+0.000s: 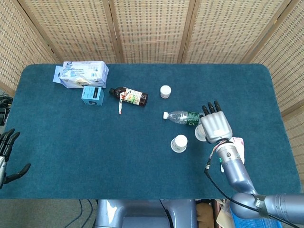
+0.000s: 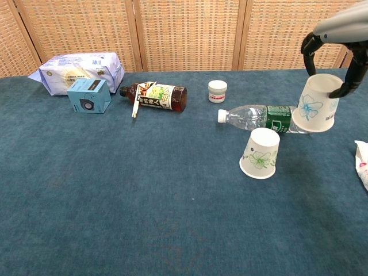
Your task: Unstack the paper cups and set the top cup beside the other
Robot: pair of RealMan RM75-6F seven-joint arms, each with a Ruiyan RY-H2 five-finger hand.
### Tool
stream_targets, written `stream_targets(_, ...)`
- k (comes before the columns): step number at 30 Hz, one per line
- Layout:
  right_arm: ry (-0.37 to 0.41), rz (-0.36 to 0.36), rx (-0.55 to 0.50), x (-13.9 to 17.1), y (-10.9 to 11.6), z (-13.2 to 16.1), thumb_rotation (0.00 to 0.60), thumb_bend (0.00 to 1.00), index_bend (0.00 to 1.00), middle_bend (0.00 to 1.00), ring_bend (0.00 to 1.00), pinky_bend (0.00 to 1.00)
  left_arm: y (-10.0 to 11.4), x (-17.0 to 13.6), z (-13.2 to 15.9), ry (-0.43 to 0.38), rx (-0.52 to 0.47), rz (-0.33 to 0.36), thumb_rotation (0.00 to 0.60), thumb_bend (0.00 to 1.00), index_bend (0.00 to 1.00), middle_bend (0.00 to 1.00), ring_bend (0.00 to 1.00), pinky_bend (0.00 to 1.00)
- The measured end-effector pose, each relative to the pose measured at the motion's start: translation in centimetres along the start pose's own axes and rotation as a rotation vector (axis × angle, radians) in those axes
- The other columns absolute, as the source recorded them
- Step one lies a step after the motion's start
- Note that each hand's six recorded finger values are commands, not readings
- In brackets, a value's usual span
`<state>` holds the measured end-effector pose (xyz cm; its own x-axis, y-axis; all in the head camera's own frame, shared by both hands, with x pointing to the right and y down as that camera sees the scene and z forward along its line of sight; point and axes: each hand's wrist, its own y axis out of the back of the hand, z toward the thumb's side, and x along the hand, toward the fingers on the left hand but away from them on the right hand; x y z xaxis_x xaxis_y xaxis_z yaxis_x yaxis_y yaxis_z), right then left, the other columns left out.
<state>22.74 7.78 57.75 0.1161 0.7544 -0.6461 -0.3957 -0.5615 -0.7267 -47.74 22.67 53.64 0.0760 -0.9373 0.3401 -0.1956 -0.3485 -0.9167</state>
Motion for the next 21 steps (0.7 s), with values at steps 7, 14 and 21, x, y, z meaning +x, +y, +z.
stream_targets(7, 0.05, 0.023, -0.068, 0.1, -2.7, 0.9, 0.6, 0.3, 0.39, 0.13, 0.0, 0.01, 0.0, 0.0, 0.1, 0.0, 0.001, 0.002, 0.6, 0.27, 0.0, 0.0, 0.0, 0.0)
stream_targets(14, 0.044, 0.064, -0.162, -0.2, -6.0, 0.5, 0.6, 0.3, 0.39, 0.13, 0.0, 0.01, 0.0, 0.0, 0.0, -0.001, -0.001, 0.002, 0.6, 0.27, 0.0, 0.0, 0.0, 0.0)
stream_targets(21, 0.037, 0.093, -0.205, -0.4, -8.7, -0.2, 0.6, 0.3, 0.39, 0.08, 0.0, 0.0, -0.1, -0.1, 0.1, -0.003, 0.002, -0.002, 0.6, 0.27, 0.0, 0.0, 0.0, 0.0)
